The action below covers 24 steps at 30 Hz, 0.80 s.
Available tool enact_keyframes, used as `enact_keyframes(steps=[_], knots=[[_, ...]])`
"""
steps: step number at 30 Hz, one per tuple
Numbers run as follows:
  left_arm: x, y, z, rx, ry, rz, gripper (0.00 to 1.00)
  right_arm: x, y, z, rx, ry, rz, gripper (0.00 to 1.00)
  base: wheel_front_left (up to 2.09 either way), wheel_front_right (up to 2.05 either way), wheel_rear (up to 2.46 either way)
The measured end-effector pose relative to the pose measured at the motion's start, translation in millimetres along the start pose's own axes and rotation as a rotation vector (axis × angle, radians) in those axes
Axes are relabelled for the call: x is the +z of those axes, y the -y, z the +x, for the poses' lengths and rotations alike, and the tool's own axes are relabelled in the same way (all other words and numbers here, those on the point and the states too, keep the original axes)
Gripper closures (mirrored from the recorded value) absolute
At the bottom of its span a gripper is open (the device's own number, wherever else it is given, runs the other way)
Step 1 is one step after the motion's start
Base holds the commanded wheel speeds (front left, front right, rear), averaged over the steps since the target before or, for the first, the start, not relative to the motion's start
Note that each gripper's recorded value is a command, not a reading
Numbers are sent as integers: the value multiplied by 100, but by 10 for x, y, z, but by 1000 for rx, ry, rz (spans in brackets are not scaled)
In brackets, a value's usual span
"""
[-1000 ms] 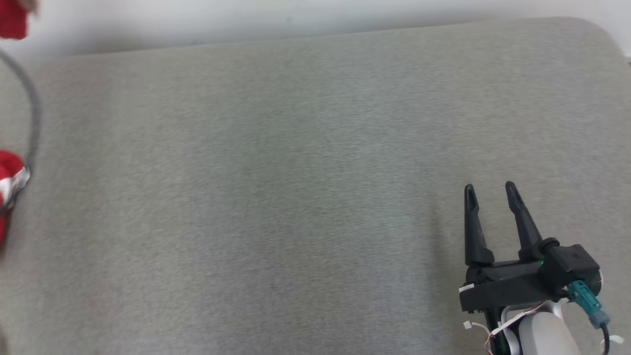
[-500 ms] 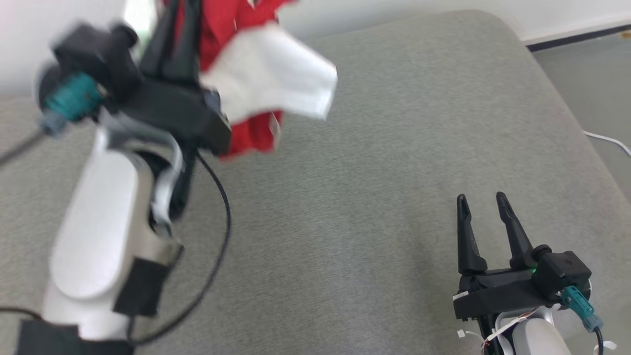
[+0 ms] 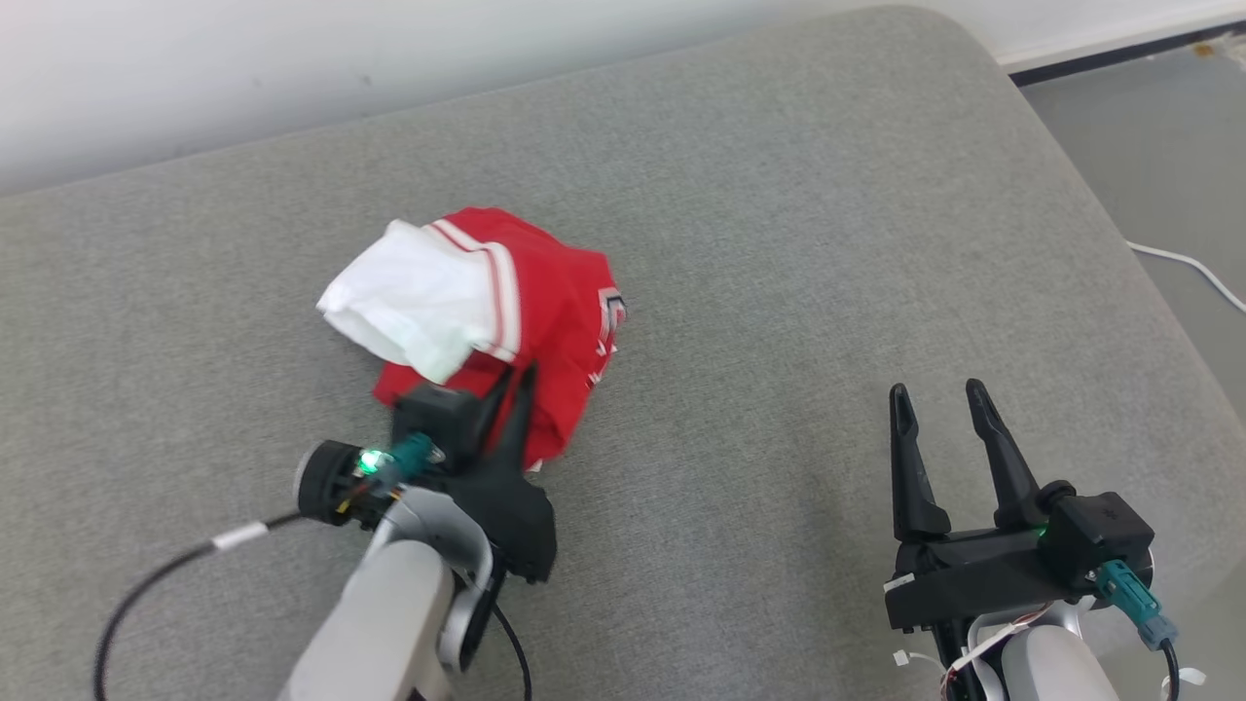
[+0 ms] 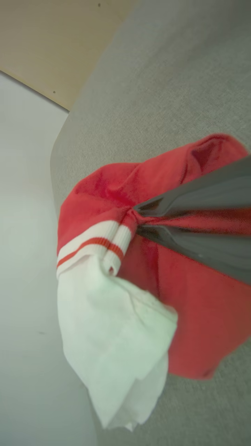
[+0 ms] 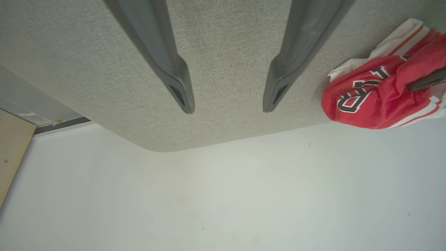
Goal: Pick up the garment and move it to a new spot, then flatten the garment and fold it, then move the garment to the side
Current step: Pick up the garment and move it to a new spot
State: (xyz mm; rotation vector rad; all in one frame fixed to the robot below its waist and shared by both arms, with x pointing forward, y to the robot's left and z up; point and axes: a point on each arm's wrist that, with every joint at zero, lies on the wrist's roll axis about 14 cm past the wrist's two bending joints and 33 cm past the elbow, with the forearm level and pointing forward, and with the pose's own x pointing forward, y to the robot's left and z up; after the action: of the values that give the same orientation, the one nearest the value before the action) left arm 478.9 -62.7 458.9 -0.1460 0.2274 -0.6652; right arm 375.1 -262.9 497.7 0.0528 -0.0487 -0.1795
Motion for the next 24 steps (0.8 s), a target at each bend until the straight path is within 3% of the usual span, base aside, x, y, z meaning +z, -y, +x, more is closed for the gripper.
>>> enact_keyframes(steps=[1, 5, 12, 24], knots=[[-29, 24, -15, -6, -1, 21, 0, 3, -15, 7, 4, 2, 2, 0, 0, 0, 0], [74, 92, -57, -24, 50, 26, 0, 23, -79, 20, 22, 10, 9, 0, 0, 0, 0], [641, 39, -200, 18, 227, 55, 0, 20, -222, 9, 62, 14, 23, 0, 0, 0, 0], [1067, -787, -1037, 279, 354, 170, 0, 127, -506, 15, 144, 51, 34, 0, 0, 0, 0]])
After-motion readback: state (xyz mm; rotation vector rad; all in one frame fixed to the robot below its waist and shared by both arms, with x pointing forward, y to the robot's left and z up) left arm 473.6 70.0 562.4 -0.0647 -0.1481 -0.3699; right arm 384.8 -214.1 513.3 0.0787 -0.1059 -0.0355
